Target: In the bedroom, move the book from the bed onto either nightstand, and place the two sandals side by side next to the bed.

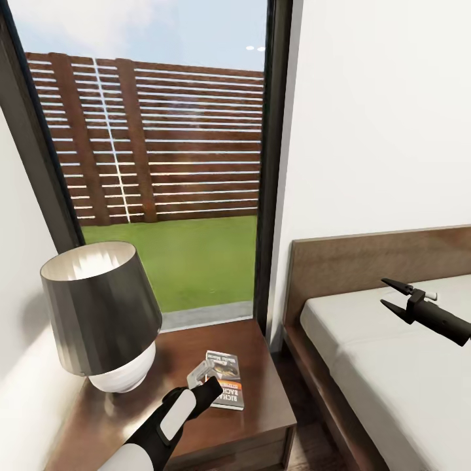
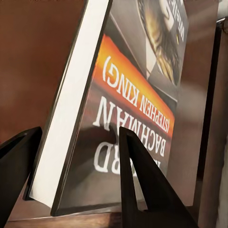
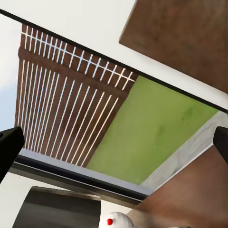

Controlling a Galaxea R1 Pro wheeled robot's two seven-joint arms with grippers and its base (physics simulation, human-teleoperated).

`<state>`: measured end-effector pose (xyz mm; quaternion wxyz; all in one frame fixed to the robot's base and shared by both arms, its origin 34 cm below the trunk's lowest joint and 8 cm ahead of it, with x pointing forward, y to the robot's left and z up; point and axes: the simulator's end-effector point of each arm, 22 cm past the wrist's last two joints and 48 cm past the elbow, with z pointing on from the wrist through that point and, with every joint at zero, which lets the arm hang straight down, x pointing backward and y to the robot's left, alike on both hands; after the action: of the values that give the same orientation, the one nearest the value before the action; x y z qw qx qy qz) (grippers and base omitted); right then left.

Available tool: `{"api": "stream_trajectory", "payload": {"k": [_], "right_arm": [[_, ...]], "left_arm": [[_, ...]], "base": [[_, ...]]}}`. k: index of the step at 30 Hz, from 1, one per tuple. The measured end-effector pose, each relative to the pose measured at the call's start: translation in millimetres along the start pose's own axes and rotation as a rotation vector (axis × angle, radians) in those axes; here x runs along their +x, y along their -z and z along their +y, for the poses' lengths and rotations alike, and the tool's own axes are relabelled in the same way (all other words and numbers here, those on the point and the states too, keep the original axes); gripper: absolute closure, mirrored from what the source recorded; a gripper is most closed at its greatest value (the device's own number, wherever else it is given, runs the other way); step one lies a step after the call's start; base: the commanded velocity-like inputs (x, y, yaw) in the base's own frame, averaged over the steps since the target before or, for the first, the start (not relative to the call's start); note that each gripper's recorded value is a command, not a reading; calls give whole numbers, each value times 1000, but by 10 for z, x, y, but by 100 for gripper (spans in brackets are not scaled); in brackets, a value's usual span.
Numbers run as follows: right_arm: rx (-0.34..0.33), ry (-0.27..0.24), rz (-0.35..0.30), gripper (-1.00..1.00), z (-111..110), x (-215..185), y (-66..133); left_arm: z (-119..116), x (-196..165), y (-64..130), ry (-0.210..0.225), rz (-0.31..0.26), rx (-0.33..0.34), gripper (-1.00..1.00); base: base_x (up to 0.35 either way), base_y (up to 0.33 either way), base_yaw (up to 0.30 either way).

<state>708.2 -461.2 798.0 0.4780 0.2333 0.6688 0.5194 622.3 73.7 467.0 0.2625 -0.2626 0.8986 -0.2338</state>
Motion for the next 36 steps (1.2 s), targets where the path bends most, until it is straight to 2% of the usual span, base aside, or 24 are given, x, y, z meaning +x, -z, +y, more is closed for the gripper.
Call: {"api": "stream_trajectory", "payload": {"k": [24, 28, 33, 36], "right_arm": [[0, 0, 0, -100, -1, 0, 0], [0, 0, 0, -100, 0, 0, 0], [0, 0, 0, -100, 0, 0, 0], [0, 0, 0, -100, 0, 0, 0]], "left_arm": [[-16, -21, 10, -7, -1, -2, 100], [-59, -13, 28, -18, 18, 7, 100], [-93, 40, 67, -44, 77, 19, 100], [-76, 39, 82, -55, 92, 18, 100]], "base": [[0, 0, 0], [0, 0, 0], [0, 0, 0], [0, 0, 0]]}}
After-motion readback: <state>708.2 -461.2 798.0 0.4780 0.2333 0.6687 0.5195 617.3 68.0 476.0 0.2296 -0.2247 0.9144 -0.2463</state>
